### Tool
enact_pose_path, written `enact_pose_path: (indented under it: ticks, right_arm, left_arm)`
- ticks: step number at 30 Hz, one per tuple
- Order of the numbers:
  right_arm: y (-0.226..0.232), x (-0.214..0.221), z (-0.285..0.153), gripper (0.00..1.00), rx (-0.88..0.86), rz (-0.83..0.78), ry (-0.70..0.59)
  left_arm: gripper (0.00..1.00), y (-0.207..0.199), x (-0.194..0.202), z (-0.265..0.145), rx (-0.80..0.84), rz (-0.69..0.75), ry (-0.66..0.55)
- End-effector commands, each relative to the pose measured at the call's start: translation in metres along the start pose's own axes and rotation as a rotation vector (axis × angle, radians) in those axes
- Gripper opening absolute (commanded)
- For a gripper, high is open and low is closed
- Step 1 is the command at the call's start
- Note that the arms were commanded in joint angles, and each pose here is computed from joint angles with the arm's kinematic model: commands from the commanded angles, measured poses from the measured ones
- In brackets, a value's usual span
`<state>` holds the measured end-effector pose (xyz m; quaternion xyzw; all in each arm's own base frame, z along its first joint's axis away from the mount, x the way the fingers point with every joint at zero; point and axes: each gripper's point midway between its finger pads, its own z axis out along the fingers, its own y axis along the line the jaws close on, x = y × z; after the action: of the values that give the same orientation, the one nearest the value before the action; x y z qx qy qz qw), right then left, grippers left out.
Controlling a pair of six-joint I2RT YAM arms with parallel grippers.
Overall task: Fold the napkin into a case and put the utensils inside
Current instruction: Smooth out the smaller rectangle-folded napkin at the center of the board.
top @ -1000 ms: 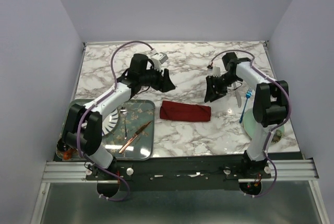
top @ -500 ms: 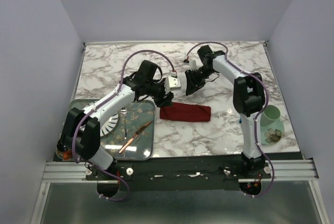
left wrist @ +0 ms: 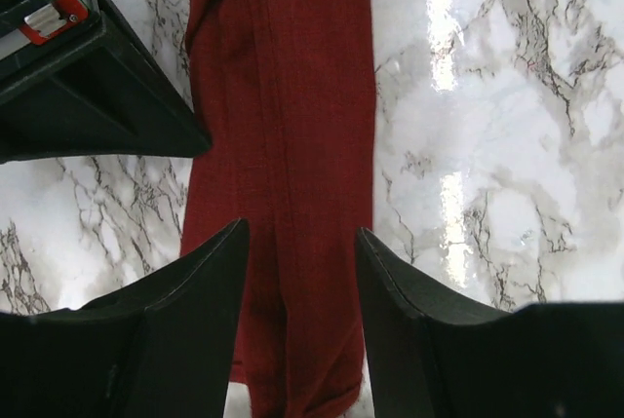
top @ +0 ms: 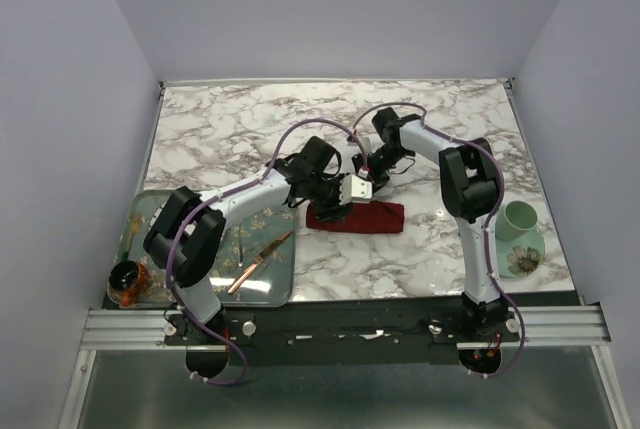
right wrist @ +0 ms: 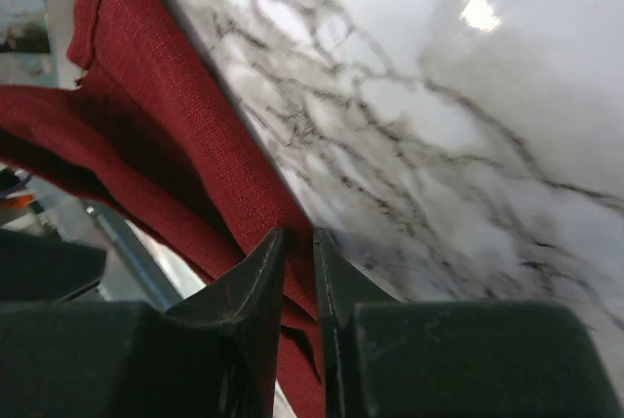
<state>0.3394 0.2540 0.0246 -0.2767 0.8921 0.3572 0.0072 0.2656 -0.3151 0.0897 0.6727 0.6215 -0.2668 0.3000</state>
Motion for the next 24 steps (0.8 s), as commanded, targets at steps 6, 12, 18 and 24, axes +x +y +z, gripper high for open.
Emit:
enact_pose_path:
  ticks: [6, 12, 18, 24]
  right_arm:
    - [0.007, 0.032, 0.021, 0.22, -0.071, 0.035, 0.051]
    - [0.011, 0.037, 0.022, 0.22, -0.078, 0.034, 0.048]
    - [0.012, 0.037, 0.021, 0.21, -0.079, 0.033, 0.047]
    - [0.012, 0.040, 0.021, 0.20, -0.076, 0.040, 0.052]
  left_arm:
    - [0.56, 0.002, 0.007, 0.022, -0.002, 0.111, 0.070]
    - [0.48, -0.006, 0.007, 0.030, 0.037, 0.117, 0.075]
    - [0.44, -0.011, 0.010, 0.034, 0.067, 0.110, 0.082]
    - [0.50, -0.013, 0.002, 0.031, 0.072, 0.094, 0.064]
